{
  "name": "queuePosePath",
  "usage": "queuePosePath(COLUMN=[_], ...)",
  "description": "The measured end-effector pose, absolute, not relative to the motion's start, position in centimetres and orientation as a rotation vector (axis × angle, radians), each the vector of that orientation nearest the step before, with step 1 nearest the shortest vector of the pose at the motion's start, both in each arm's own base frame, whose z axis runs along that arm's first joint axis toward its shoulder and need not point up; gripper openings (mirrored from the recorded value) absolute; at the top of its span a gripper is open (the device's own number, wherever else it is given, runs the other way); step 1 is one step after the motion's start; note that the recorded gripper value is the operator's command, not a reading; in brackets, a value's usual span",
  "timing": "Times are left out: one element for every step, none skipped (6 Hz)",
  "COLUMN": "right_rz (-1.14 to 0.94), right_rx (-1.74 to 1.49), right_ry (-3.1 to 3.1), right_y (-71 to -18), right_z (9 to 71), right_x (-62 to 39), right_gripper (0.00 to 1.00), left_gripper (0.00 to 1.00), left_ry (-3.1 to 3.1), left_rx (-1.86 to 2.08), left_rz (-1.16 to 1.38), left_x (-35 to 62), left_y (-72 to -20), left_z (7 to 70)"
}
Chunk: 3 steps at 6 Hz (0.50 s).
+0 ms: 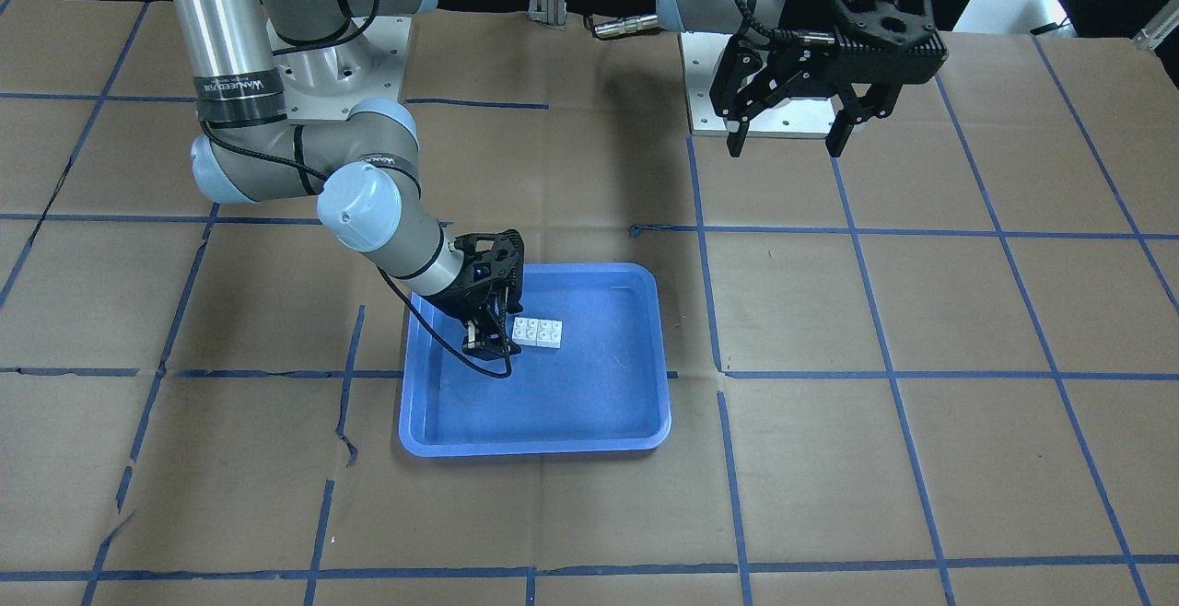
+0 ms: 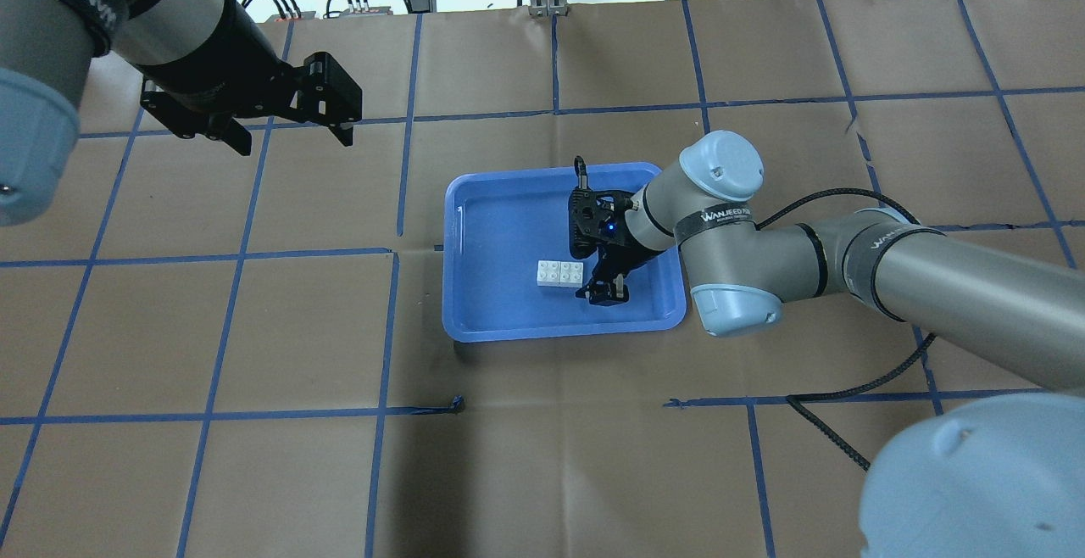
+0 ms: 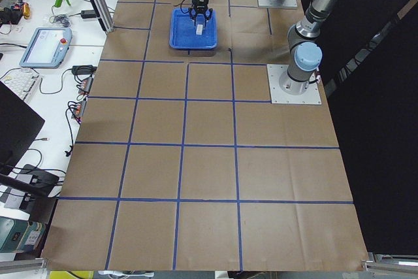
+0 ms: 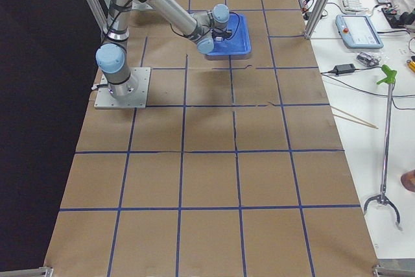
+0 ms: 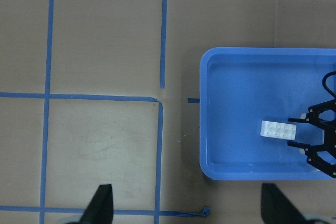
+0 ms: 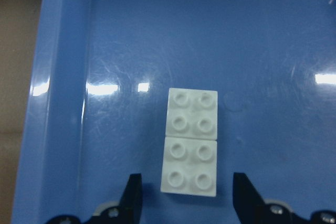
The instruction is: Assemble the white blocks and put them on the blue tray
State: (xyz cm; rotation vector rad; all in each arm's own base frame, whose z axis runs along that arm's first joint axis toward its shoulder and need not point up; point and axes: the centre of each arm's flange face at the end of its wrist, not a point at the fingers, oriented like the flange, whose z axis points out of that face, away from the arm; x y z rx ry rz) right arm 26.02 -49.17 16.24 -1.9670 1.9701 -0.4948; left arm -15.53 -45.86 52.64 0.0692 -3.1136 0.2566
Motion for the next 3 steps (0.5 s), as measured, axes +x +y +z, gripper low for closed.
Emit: queuePosePath(right_rz=[-0.491,-0.484,-0.447], right_rx=[-1.943,-1.921,-1.891], right_ry=[1.994,2.051,2.123], right_y=[-49.2,-49.7,-50.1], right_z=[16.5,17.7,20.2], right_x=[26.0,25.7,25.3], right_gripper=[1.00,1.00,1.00], left_gripper=[0.99,0.99,0.99], left_ry=[-3.114,-3.115,-3.115], left_rx=[0.069,0.069,0.068], left_rz=[0.256,0.256,0.256], left_x=[-15.5,-15.5,-15.6], left_y=[-45.9,-45.9,-45.9], left_z=[52.6,52.6,52.6])
